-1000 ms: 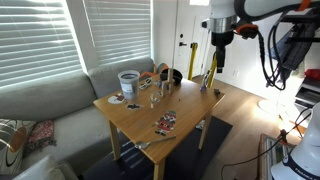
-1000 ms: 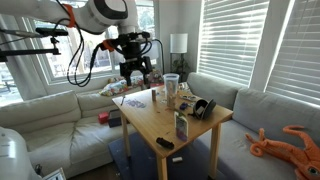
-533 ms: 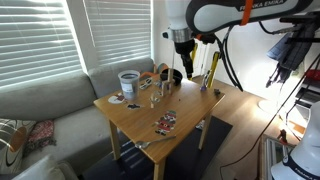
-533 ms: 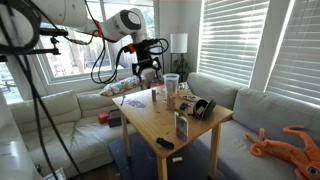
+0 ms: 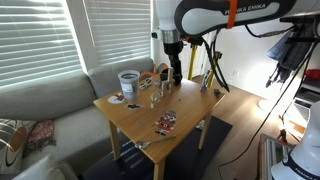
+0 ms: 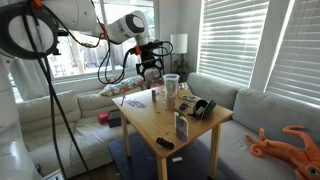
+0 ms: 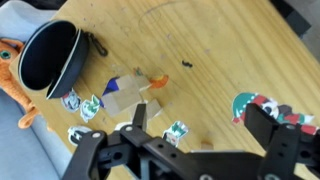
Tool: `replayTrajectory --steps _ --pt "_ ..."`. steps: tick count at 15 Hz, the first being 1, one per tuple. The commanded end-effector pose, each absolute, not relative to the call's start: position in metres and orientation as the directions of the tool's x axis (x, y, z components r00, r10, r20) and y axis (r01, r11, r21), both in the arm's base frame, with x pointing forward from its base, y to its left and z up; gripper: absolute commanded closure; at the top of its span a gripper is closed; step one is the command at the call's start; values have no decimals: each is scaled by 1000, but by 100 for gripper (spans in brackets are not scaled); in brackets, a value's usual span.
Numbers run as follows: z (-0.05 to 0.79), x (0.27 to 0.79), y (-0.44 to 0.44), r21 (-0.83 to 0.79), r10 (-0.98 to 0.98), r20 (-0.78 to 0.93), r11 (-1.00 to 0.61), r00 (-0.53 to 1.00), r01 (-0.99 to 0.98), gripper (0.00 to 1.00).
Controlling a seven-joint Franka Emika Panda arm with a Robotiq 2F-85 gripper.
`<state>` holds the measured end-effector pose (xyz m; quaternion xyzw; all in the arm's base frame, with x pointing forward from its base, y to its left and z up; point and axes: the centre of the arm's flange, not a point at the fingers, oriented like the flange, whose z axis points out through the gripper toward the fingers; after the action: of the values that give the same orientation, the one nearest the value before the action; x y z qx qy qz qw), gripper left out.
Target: Lift the wooden building plank from the table and put it on top of the horizontal wooden building plank
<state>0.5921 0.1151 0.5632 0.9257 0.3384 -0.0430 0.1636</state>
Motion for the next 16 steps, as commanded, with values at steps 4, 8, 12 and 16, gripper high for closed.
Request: replayTrajectory --steps 4,8,12,16 --pt "523 648 149 279 654 80 -739 753 613 0" --pt "492 642 173 169 668 64 -739 741 652 0" --pt "467 644 168 78 663 97 -749 743 658 0" --pt "451 655 159 46 614 119 -788 780 613 0"
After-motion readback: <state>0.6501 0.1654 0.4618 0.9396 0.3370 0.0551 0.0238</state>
